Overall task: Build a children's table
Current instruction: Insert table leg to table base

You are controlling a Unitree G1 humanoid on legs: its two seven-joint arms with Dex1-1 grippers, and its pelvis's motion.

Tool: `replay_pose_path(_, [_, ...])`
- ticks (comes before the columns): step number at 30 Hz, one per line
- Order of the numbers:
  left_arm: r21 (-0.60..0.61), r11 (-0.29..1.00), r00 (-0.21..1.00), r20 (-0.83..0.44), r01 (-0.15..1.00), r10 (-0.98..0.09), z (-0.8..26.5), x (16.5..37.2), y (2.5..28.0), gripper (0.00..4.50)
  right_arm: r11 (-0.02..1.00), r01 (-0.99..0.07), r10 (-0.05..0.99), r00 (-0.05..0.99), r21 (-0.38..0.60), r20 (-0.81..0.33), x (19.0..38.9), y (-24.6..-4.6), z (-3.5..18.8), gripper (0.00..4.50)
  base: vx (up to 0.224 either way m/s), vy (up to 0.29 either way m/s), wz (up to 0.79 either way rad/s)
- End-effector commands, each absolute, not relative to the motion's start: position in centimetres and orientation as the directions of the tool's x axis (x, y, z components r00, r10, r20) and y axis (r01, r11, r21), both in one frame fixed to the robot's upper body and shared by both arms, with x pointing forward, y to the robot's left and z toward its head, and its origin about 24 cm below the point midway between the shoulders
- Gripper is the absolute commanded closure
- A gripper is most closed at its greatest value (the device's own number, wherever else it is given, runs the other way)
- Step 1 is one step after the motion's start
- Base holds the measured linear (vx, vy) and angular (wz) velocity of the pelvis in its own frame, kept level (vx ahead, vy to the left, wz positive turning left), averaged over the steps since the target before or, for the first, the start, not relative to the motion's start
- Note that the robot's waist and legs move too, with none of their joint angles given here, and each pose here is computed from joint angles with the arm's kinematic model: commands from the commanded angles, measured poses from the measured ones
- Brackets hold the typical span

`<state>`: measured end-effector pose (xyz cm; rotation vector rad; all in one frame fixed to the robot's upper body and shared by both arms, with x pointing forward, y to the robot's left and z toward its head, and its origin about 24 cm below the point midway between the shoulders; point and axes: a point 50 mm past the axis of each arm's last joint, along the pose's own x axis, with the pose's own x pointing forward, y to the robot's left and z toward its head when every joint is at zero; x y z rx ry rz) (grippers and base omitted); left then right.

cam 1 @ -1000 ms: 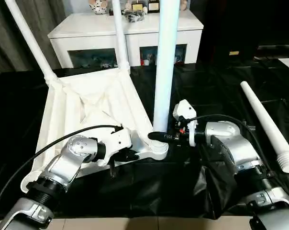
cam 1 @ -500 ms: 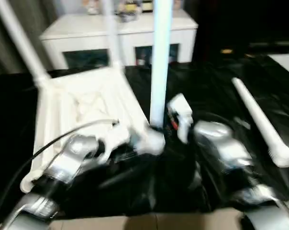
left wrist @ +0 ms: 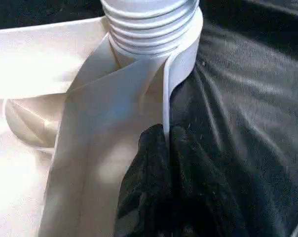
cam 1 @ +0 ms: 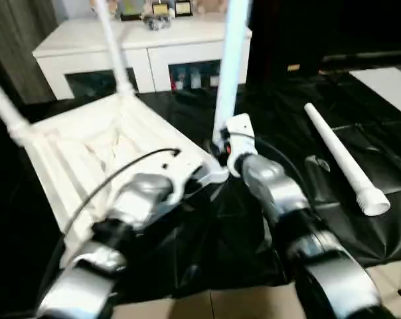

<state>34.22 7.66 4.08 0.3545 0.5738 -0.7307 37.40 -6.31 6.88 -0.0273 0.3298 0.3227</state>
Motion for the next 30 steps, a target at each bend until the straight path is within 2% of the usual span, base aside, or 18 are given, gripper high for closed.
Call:
replay_pose_path(1, [0.136, 0.692, 0.636, -0.547, 0.709, -0.544, 6.1, 34.8, 6.1, 4.50, 0.977, -0.201, 0.197, 0.693, 0.077, -0.693, 32.8, -8.1, -2.4, 2.66, 0.000, 0.000, 0.00])
replay_pose_path(4, [0.134, 0.692, 0.632, -0.555, 0.709, -0.541, 6.1, 34.7, 6.1, 4.50, 0.983, -0.171, 0.170, 0.703, 0.068, -0.690, 33.1, -8.3, -2.3, 2.66, 0.000, 0.000, 0.00])
replay_pose_path(11, [0.153, 0.719, 0.657, -0.564, 0.678, -0.500, 6.1, 35.1, 7.1, 4.50, 0.980, -0.200, 0.149, 0.736, -0.001, -0.660, 33.8, -8.2, -1.6, 2.66, 0.000, 0.000, 0.00])
replay_pose_path(15, [0.152, 0.726, 0.663, -0.561, 0.671, -0.496, 6.3, 35.3, 7.4, 4.50, 0.973, -0.228, 0.166, 0.758, -0.019, -0.630, 34.2, -7.8, -1.0, 2.66, 0.000, 0.000, 0.00])
replay_pose_path(17, [0.149, 0.721, 0.661, -0.555, 0.676, -0.505, 6.3, 35.2, 7.4, 4.50, 0.969, -0.247, 0.200, 0.768, 0.006, -0.608, 34.4, -7.5, -0.6, 2.66, 0.000, 0.000, 0.00])
replay_pose_path(18, [0.149, 0.712, 0.656, -0.549, 0.686, -0.518, 6.3, 35.2, 7.4, 4.50, 0.963, -0.269, 0.233, 0.771, 0.027, -0.593, 34.6, -7.2, -0.3, 2.66, 0.000, 0.000, 0.00])
replay_pose_path(20, [0.135, 0.682, 0.633, -0.534, 0.719, -0.561, 6.4, 34.9, 7.7, 4.50, 0.921, -0.381, 0.359, 0.753, 0.080, -0.551, 34.7, -6.4, 0.4, 2.66, 0.000, 0.000, 0.00])
replay_pose_path(21, [0.132, 0.617, 0.584, -0.519, 0.776, -0.624, 6.6, 34.4, 8.5, 4.50, 0.840, -0.533, 0.500, 0.691, 0.100, -0.523, 34.6, -6.1, 1.0, 2.66, 0.000, 0.000, 0.00])
replay_pose_path(22, [0.132, 0.617, 0.584, -0.519, 0.776, -0.624, 6.6, 34.4, 8.5, 4.50, 0.840, -0.533, 0.500, 0.691, 0.100, -0.523, 34.6, -6.1, 1.0, 2.66, 0.000, 0.000, 0.00])
replay_pose_path(23, [0.130, 0.593, 0.560, -0.533, 0.795, -0.634, 6.5, 34.1, 9.2, 4.50, 0.789, -0.606, 0.559, 0.642, 0.099, -0.525, 34.4, -6.4, 1.1, 2.66, 0.000, 0.000, 0.00])
replay_pose_path(24, [0.130, 0.593, 0.560, -0.533, 0.795, -0.634, 6.5, 34.1, 9.2, 4.50, 0.789, -0.606, 0.559, 0.642, 0.099, -0.525, 34.4, -6.4, 1.1, 2.66, 0.000, 0.000, 0.00])
replay_pose_path(27, [0.119, 0.492, 0.472, -0.542, 0.862, -0.695, 6.5, 33.1, 11.1, 4.50, 0.644, -0.756, 0.677, 0.490, 0.120, -0.549, 33.4, -8.2, 1.0, 2.66, 0.057, -0.033, 0.05])
replay_pose_path(29, [0.117, 0.454, 0.441, -0.537, 0.883, -0.719, 6.6, 32.8, 11.4, 4.50, 0.614, -0.779, 0.697, 0.458, 0.128, -0.552, 33.2, -8.7, 1.0, 2.66, 0.078, -0.054, 0.12])
replay_pose_path(30, [0.102, 0.383, 0.377, -0.527, 0.918, -0.762, 6.9, 32.1, 12.0, 4.50, 0.564, -0.813, 0.730, 0.409, 0.144, -0.548, 32.7, -9.7, 1.1, 2.66, 0.088, -0.061, 0.14])
